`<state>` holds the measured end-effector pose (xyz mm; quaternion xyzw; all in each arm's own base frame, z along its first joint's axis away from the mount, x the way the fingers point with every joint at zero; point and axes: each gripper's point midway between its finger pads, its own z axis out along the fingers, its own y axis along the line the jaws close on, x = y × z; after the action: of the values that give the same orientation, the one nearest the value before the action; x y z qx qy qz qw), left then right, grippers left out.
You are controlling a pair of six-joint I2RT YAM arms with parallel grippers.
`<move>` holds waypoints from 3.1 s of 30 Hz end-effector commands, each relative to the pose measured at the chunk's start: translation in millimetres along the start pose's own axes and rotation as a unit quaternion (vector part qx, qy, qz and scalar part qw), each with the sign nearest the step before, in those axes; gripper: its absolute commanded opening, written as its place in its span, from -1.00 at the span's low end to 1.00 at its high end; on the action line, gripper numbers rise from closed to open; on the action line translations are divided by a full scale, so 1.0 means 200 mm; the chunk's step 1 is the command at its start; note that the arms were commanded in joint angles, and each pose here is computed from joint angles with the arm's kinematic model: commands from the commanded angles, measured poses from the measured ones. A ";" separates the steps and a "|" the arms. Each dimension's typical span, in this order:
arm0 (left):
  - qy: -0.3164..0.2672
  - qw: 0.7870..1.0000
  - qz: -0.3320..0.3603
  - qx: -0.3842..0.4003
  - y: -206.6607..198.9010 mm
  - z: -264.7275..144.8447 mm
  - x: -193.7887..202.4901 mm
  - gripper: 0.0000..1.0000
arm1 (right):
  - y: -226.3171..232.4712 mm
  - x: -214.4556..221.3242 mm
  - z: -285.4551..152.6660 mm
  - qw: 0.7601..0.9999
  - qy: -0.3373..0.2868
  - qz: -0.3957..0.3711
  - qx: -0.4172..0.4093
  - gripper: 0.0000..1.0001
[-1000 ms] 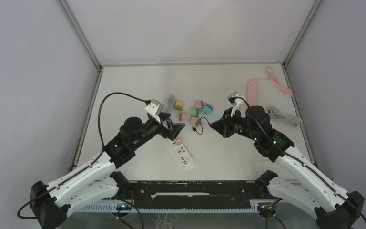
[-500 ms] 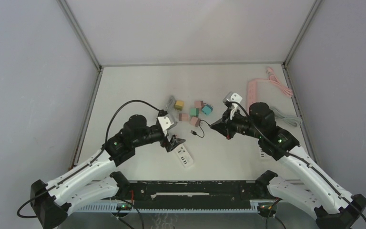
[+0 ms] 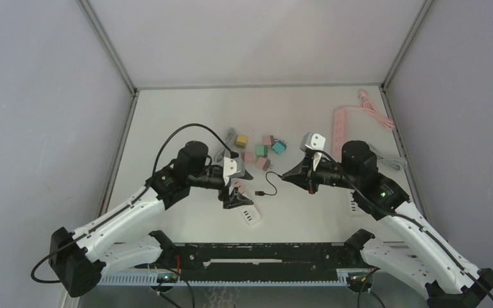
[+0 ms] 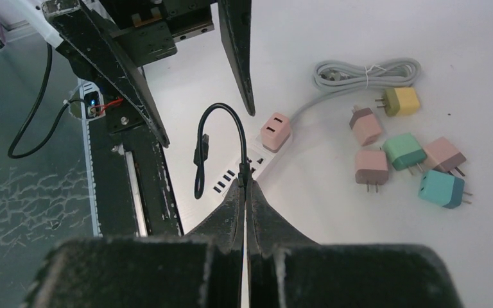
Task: Insert the plug
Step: Adjust the plug.
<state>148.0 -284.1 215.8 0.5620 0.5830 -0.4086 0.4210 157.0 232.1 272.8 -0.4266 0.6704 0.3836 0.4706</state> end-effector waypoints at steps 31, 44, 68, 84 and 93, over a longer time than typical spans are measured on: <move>0.029 0.991 -0.047 0.122 0.02 0.08 -0.14 -0.51 | -0.08 -0.19 0.04 0.996 -0.048 -0.074 0.019 -1.00; -0.003 0.999 0.016 0.036 0.10 0.02 -0.18 -0.99 | -0.12 -0.16 0.04 0.997 -0.040 -0.027 0.052 -0.45; -0.143 0.956 0.084 -0.240 0.31 -0.11 -0.38 -0.99 | -0.16 -0.27 0.18 0.957 -0.130 0.220 0.141 0.11; -0.107 0.942 0.153 -0.278 0.31 -0.10 -0.33 -0.99 | -0.07 -0.35 0.24 0.964 -0.106 0.225 0.095 0.24; -0.116 0.944 0.160 -0.263 0.27 -0.07 -0.35 -0.99 | -0.07 -0.34 0.31 0.965 -0.083 0.236 0.083 0.08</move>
<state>203.4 -287.9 275.5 0.4707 0.5397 -0.2302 0.6590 205.5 289.6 293.2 -0.1781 0.7597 0.4316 0.4526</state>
